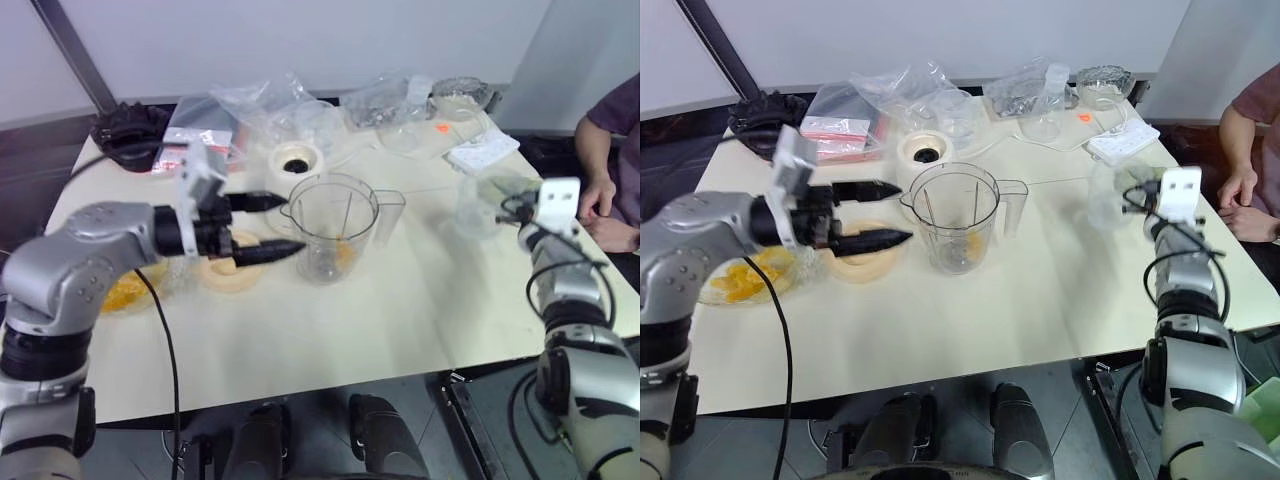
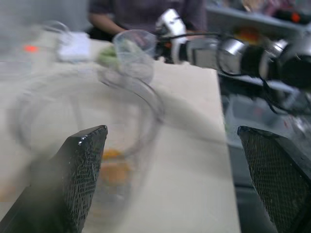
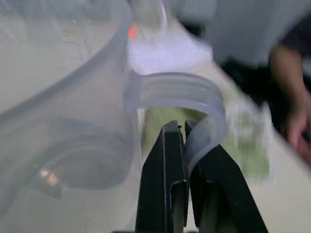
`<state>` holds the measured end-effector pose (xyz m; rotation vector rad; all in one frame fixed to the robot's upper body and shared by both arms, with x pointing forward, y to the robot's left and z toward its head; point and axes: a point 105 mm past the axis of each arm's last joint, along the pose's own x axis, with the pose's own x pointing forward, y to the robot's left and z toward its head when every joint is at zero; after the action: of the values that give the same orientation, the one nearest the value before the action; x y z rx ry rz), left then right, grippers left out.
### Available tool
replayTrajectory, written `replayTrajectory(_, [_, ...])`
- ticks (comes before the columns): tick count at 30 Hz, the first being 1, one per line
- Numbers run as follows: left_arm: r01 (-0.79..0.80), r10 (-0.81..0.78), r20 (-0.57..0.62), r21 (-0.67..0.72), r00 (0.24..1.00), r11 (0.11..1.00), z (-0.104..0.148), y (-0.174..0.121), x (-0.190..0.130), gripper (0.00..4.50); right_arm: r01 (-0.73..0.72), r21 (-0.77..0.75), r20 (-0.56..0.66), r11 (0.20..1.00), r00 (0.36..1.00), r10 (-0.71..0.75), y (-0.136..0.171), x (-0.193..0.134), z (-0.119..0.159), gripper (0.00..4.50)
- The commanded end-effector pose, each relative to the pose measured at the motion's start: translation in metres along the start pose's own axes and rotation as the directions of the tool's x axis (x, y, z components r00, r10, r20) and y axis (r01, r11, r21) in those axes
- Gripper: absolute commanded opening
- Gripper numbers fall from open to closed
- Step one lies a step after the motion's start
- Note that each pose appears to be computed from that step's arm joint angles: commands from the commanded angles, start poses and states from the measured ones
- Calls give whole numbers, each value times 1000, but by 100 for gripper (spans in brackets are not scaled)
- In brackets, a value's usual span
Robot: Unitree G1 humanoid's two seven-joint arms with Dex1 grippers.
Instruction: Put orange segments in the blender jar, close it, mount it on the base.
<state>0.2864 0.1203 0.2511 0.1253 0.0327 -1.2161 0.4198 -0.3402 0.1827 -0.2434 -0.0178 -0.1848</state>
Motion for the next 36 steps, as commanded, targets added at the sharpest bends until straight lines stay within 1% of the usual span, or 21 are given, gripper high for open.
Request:
replayTrajectory(1, [-25,24,25,23,999,999,11,7,-10,450,-87,-52,205,995,974,96,9,2,93,3])
replayTrajectory(4, [-37,37,18,27,999,999,11,12,-14,450,-184,-111,252,977,945,207,28,-3,128,3])
replayTrajectory(7, [-43,43,5,36,999,998,10,15,-16,450,-263,-173,280,949,911,303,47,-8,153,3])
replayTrajectory(9, [-45,45,1,40,999,998,9,16,-16,450,-307,-202,287,930,889,356,59,-11,164,3])
replayTrajectory(12, [-44,46,-22,56,999,997,4,16,-16,450,-395,-267,280,879,841,463,84,-18,177,3])
replayTrajectory(16, [-39,40,-21,55,999,998,1,12,-14,450,-450,-318,272,835,800,535,102,-25,182,3])
replayTrajectory(23, [-44,45,-21,49,999,998,-3,8,-14,450,-471,-411,277,780,751,599,120,-36,190,3])
replayTrajectory(28, [-45,47,-25,48,999,998,-5,8,-13,450,-452,-492,271,744,733,624,130,-42,191,3])
replayTrajectory(32, [-43,45,-26,49,999,998,-6,8,-12,450,-403,-604,264,688,713,649,138,-46,187,3])
replayTrajectory(36, [-44,45,-25,49,999,998,-7,8,-11,450,-378,-649,267,660,699,663,141,-48,185,3])
